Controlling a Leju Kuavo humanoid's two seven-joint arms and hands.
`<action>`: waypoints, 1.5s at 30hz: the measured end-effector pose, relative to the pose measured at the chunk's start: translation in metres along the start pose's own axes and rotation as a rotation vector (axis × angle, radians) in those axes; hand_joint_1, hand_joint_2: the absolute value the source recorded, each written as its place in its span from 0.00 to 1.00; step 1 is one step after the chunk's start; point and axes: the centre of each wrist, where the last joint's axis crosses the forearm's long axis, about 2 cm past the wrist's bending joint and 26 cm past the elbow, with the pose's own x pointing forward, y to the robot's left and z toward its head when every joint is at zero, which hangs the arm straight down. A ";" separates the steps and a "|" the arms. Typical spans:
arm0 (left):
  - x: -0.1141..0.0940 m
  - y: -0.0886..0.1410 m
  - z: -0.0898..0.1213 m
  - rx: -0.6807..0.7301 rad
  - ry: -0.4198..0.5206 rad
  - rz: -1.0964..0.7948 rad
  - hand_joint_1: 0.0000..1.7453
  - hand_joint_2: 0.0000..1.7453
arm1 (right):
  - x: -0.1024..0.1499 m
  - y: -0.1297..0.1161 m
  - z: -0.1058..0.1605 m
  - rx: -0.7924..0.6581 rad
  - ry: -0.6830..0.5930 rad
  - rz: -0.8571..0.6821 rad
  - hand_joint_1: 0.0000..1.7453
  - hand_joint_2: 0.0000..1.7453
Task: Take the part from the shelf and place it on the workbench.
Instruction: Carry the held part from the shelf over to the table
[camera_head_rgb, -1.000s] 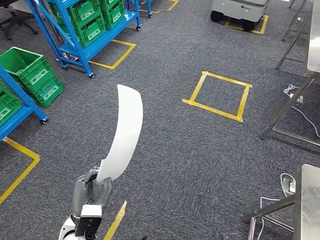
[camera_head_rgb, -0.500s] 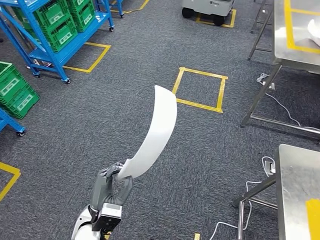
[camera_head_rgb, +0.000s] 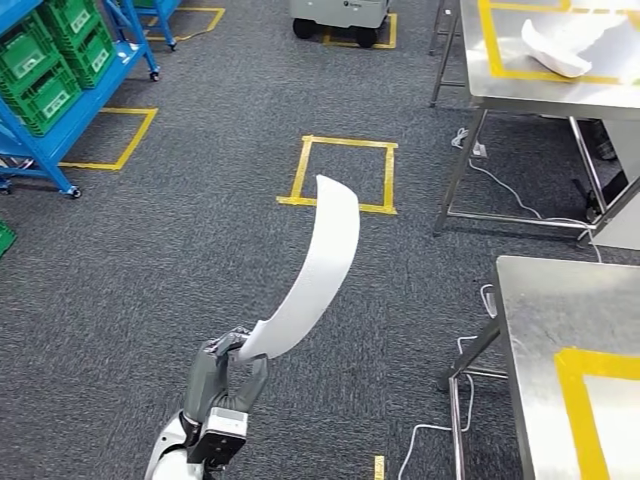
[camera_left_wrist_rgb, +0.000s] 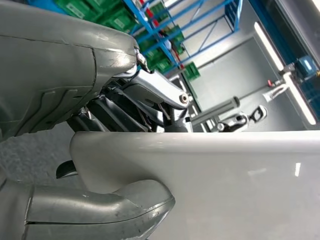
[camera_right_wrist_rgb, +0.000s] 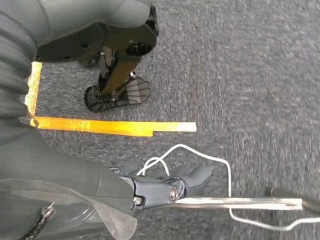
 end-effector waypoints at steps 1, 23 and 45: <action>0.000 0.000 0.000 0.000 0.001 0.000 1.00 1.00 | 0.000 0.000 0.000 0.000 0.000 -0.001 0.00 1.00; 0.000 -0.001 0.005 0.019 0.018 -0.001 1.00 1.00 | 0.000 -0.002 0.000 0.007 -0.001 0.020 0.00 1.00; -0.010 0.006 0.009 0.037 0.070 -0.039 1.00 1.00 | 0.001 -0.004 -0.001 0.010 0.001 0.026 0.00 1.00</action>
